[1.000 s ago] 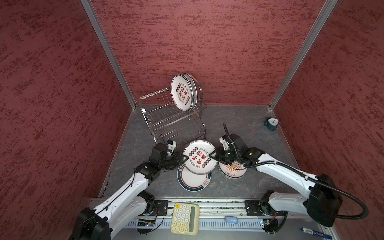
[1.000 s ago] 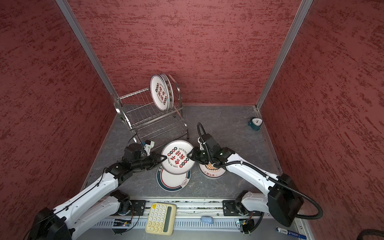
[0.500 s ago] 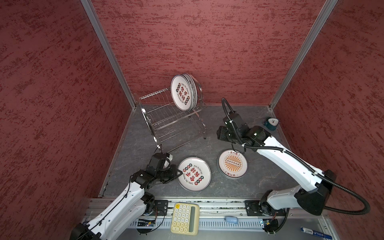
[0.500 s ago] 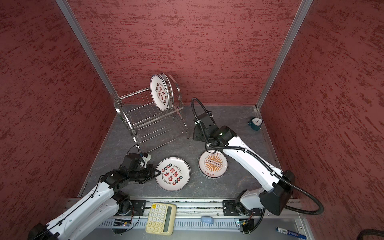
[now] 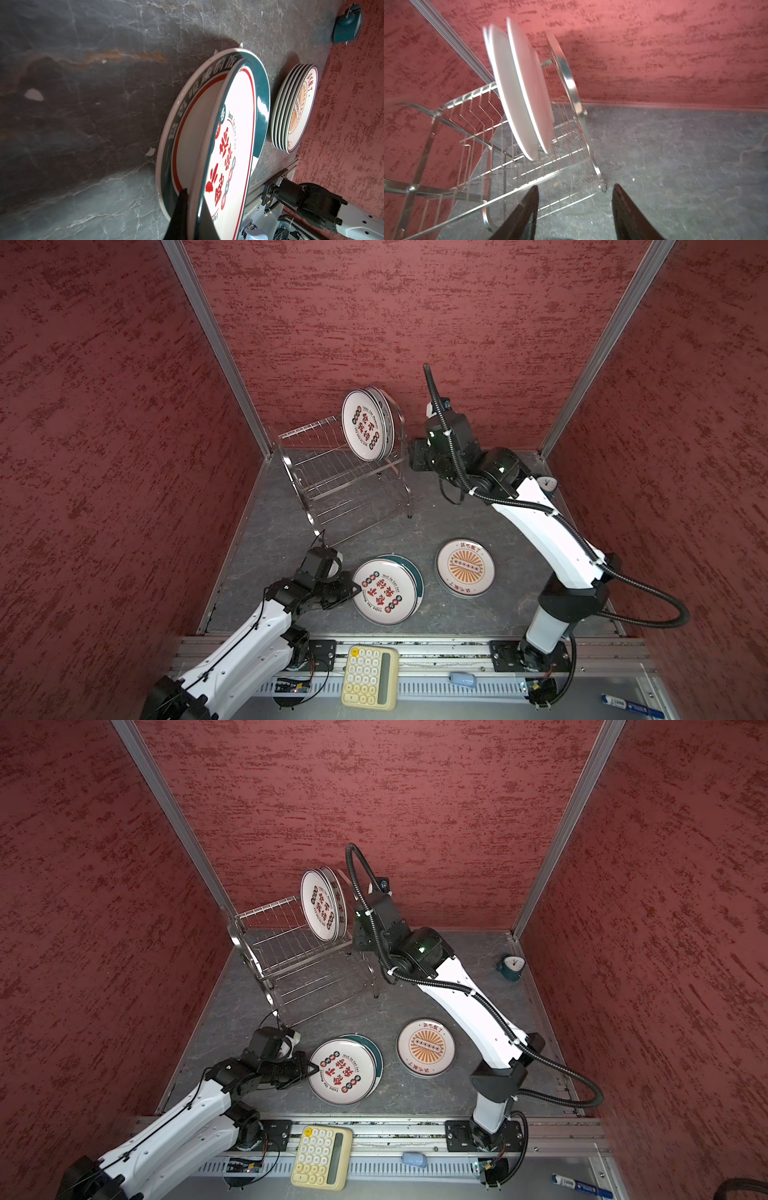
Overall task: Unload the plates from the dish rack
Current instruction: 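Reach the right gripper back toward the rack while the left holds the plate, then grip the nearest red-patterned plate in the rack with the right gripper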
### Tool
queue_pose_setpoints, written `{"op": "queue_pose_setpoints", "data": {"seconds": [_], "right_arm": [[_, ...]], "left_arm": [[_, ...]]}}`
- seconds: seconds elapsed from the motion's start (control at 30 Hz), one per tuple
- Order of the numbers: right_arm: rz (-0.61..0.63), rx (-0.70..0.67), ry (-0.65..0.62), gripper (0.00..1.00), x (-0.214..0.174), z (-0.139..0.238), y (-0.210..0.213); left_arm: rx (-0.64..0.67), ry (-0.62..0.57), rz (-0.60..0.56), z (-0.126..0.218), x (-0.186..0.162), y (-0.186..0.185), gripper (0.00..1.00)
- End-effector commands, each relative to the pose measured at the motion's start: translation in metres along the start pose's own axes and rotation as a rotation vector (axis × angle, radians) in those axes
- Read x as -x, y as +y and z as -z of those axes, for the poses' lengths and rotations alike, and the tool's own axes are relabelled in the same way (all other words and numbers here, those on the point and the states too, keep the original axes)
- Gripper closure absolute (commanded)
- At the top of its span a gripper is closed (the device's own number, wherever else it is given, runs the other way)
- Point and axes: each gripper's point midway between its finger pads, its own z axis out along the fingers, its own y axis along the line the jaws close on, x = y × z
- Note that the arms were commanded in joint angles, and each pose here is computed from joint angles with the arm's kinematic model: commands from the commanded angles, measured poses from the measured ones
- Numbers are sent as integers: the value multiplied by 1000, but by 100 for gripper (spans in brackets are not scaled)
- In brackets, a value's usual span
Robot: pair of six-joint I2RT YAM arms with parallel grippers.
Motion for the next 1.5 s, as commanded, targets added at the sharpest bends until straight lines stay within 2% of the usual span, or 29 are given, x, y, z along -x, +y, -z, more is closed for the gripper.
{"op": "queue_pose_setpoints", "data": {"seconds": [0.0,0.13,0.47,0.57,1.03,1.47], "right_arm": [[58,-7,-11,42,10,1,5],[72,-2,-32,42,18,-8,12],[74,52,-108,47,34,-24,30],[67,56,-115,50,36,-30,30],[59,93,-87,53,29,-54,35],[75,55,-55,61,12,-88,29]], "left_arm": [[18,-22,-26,0,7,0,82],[27,-26,-27,0,9,0,62],[50,-24,-24,-5,14,-1,50],[57,-25,-28,-5,17,-3,37],[72,-27,-25,-8,21,-4,21],[62,-34,-35,-4,27,-13,14]]}}
